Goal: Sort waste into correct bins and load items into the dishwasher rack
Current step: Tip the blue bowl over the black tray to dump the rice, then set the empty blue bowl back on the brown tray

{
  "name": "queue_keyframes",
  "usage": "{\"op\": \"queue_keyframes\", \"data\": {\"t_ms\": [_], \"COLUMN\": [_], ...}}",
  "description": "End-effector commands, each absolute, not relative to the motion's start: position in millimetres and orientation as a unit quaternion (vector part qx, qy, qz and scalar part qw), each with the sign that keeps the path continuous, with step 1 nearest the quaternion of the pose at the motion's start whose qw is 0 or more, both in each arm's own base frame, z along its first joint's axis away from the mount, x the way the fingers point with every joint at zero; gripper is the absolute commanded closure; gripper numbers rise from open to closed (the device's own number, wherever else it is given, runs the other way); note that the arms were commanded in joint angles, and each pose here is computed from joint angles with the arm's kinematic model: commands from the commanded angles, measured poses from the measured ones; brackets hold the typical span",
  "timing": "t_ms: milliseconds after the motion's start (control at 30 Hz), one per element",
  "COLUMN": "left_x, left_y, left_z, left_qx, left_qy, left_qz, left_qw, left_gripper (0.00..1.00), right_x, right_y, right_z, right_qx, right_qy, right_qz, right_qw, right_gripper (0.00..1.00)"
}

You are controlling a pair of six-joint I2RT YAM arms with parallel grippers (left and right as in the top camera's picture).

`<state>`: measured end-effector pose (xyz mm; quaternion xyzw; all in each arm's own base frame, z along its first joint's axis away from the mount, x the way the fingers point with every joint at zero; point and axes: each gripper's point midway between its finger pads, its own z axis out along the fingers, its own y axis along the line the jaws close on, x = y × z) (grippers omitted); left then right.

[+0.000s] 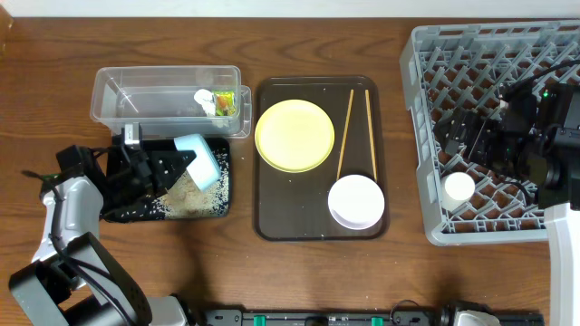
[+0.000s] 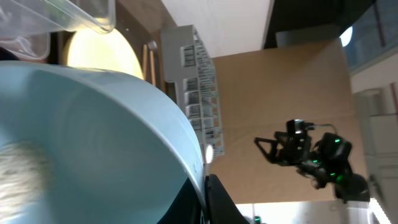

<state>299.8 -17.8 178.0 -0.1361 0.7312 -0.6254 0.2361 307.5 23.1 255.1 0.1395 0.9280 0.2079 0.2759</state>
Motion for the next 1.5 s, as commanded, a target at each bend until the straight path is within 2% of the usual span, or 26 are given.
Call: {"op": "queue_keyframes", "data": {"t_ms": [0,300,467,600,700,800,867,967,1100,1233,1367,1467], "left_x": [299,303,303,303,305,305,310,314,312,305,295,282], "left_y": [-21,-20,-25,-30,-26,-30,-22,-12,-17,-27,-59,-94], "left_z": [184,187,173,188,174,190,187,172,178,160,169,162], "left_qx": [-0.135,-0.124,-0.130,-0.132,-0.148,-0.124,-0.116,-0.159,-0.141,-0.185,-0.142,-0.112], "left_qy": [0.718,0.716,0.742,0.715,0.741,0.715,0.725,0.746,0.738,0.763,0.778,0.829], "left_qz": [-0.641,-0.642,-0.618,-0.651,-0.622,-0.651,-0.634,-0.607,-0.618,-0.596,-0.596,-0.538], "left_qw": [0.234,0.246,0.223,0.217,0.206,0.223,0.242,0.222,0.231,0.168,0.143,0.101], "left_gripper": [0.94,0.94,0.94,0.94,0.94,0.94,0.94,0.94,0.94,0.94,0.94,0.94], "right_x": [309,308,309,308,308,307,306,305,305,305,305,307], "right_y": [23,23,24,24,24,24,24,24,24,25,25,25], "right_z": [260,260,261,260,261,259,259,258,258,259,259,260], "right_qx": [0.134,0.137,0.136,0.136,0.136,0.137,0.136,0.136,0.136,0.136,0.136,0.135], "right_qy": [0.926,0.925,0.925,0.925,0.925,0.926,0.927,0.927,0.927,0.927,0.927,0.926], "right_qz": [0.211,0.214,0.216,0.216,0.216,0.215,0.215,0.215,0.215,0.216,0.216,0.216], "right_qw": [0.284,0.282,0.283,0.281,0.281,0.278,0.277,0.275,0.275,0.275,0.274,0.278], "right_gripper": [0.01,0.01,0.01,0.01,0.01,0.01,0.01,0.01,0.01,0.01,0.01,0.01]}}
